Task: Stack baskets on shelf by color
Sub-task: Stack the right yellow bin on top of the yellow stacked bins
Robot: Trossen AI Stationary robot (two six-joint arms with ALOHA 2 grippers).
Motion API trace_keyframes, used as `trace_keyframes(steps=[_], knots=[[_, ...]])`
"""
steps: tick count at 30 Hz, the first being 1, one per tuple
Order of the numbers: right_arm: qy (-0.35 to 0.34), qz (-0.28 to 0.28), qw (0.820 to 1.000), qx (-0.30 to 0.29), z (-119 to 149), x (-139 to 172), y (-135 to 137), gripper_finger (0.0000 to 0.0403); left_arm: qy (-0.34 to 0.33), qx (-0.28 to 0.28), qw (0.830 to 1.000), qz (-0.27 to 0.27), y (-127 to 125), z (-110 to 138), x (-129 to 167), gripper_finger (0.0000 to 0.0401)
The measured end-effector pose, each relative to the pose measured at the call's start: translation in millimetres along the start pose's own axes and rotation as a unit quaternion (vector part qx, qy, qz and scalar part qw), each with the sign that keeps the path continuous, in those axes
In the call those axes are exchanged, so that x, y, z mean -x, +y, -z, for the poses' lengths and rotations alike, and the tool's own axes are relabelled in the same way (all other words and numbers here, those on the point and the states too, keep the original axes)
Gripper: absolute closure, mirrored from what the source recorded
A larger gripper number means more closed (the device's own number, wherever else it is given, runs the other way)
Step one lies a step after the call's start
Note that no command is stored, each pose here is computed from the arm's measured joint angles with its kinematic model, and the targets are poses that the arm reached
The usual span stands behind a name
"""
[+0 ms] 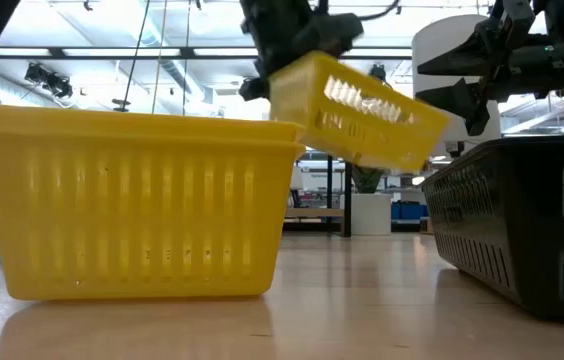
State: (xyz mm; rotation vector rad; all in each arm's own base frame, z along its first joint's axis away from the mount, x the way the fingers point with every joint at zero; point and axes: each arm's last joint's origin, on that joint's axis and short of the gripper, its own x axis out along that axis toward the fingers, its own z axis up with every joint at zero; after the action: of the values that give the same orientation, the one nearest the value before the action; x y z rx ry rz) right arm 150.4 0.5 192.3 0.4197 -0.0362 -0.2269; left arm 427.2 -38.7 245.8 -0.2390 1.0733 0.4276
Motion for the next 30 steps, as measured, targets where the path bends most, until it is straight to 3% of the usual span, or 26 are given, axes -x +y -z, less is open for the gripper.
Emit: trace_keyframes(steps=[6, 10, 12, 14, 18, 20, 25, 30], knots=[[0.000, 0.000, 1.000, 0.000, 0, 0, 0, 0.0182, 0.044, -0.059, 0.997, 0.034, -5, 18, 42, 0.0397], [-0.001, 0.000, 1.000, 0.000, 0, 0, 0, 0.0182, 0.057, -0.167, 0.983, 0.058, -9, 30, 67, 0.0395], [-0.001, 0.000, 1.000, 0.000, 0, 0, 0, 0.0182, 0.052, -0.246, 0.965, 0.071, -11, 35, 78, 0.0396], [0.000, 0.000, 1.000, 0.000, 0, 0, 0, 0.0182, 0.055, -0.363, 0.926, 0.089, -14, 42, 86, 0.0397], [-0.001, 0.000, 1.000, 0.000, 0, 0, 0, 0.0182, 0.054, -0.592, 0.795, 0.122, -23, 57, 96, 0.0394], [-0.001, 0.000, 1.000, 0.000, 0, 0, 0, 0.0182, 0.042, -0.650, 0.747, 0.131, -27, 60, 97, 0.0390], [-0.004, -0.002, 1.000, -0.001, -1, 0, 0, 0.0182, 0.003, -0.725, 0.677, 0.124, -41, 57, 85, 0.0395], [-0.005, -0.002, 1.000, -0.001, -1, 0, 0, 0.0182, -0.053, -0.756, 0.641, 0.124, -59, 56, 77, 0.0395]])
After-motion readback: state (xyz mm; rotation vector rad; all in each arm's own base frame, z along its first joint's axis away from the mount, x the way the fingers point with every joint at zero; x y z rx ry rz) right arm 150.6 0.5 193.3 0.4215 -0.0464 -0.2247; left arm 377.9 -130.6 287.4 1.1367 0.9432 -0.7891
